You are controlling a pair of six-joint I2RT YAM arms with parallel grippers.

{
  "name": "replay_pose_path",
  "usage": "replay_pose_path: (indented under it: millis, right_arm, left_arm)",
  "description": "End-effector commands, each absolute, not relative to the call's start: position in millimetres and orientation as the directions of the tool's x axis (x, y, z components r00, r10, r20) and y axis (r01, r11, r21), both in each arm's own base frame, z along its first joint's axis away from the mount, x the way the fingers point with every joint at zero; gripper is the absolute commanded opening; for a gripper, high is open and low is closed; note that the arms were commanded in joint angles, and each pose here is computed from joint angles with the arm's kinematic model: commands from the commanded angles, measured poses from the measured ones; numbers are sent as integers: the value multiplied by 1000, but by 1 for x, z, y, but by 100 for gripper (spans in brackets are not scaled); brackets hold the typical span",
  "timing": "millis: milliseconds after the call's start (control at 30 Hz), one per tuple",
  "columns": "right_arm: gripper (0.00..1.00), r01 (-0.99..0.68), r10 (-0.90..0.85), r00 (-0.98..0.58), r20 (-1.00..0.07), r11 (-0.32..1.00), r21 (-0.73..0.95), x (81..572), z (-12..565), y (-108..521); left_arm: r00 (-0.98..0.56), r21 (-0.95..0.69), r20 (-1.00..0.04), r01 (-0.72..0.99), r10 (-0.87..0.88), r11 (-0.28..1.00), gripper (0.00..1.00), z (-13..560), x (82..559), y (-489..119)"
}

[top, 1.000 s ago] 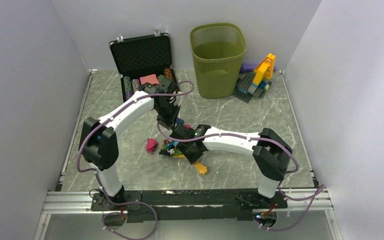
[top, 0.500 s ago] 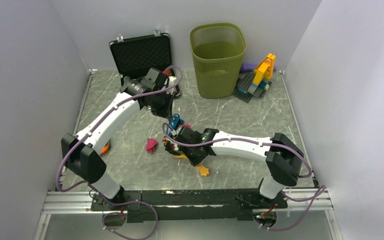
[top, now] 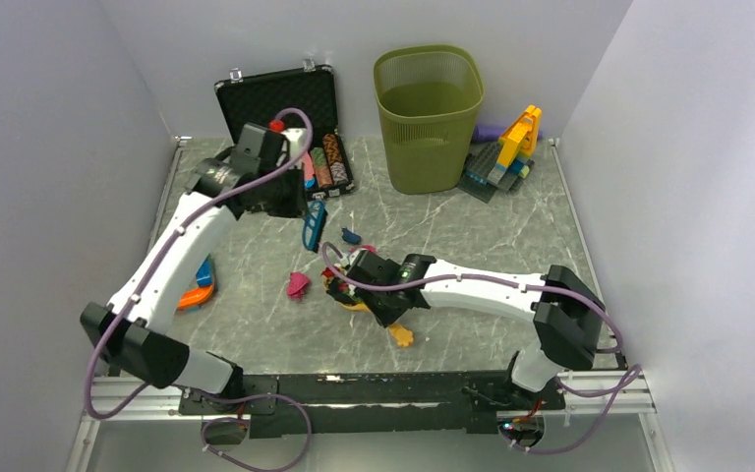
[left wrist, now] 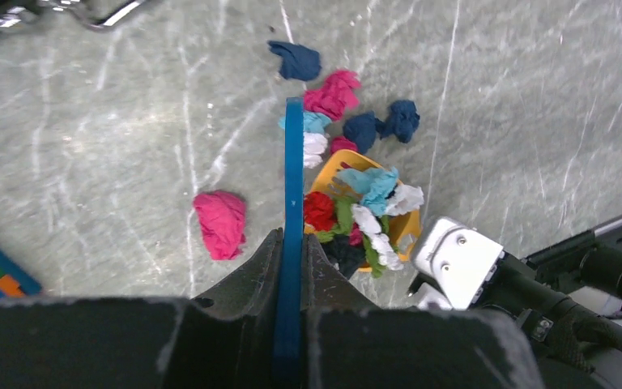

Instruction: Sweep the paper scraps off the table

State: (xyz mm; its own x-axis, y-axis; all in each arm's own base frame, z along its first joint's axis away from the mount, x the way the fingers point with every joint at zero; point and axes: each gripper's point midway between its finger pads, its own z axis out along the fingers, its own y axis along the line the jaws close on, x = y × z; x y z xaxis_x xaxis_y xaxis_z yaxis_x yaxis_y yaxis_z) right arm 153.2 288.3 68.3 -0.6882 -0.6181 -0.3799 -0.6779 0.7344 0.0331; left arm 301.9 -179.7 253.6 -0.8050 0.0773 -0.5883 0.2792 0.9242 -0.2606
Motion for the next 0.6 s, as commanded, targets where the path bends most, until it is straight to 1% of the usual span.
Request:
replay_pose_path:
  millis: [0,167,267,433,567]
  right_arm:
    - [0,-659,-577,-677,-457,751,27,163,104,295]
    - [0,-659,-589,-671,-450,752,-3,171,124,300]
    - [0,-656,-595,-670,-444,754,-21,176,133,303]
    - [0,-642,-586,-677,-446,766,-31,192,155,309]
    - [0,-630,-558,-685,-469,776,-3,215,178,317]
  left_arm:
    - [-728,-242,-685,226,-1,943,0,293,299,-144]
    - [-665,-188,-746,155,-39,970,0,324,291,-106]
    - [-630,-127,-775,67,-56,990,0,336,288,-74]
    - [-630,-72,-774,-4,-59,997,0,331,278,-45]
    - [-645,-81,-761,-4,-64,997,0,316,272,-43]
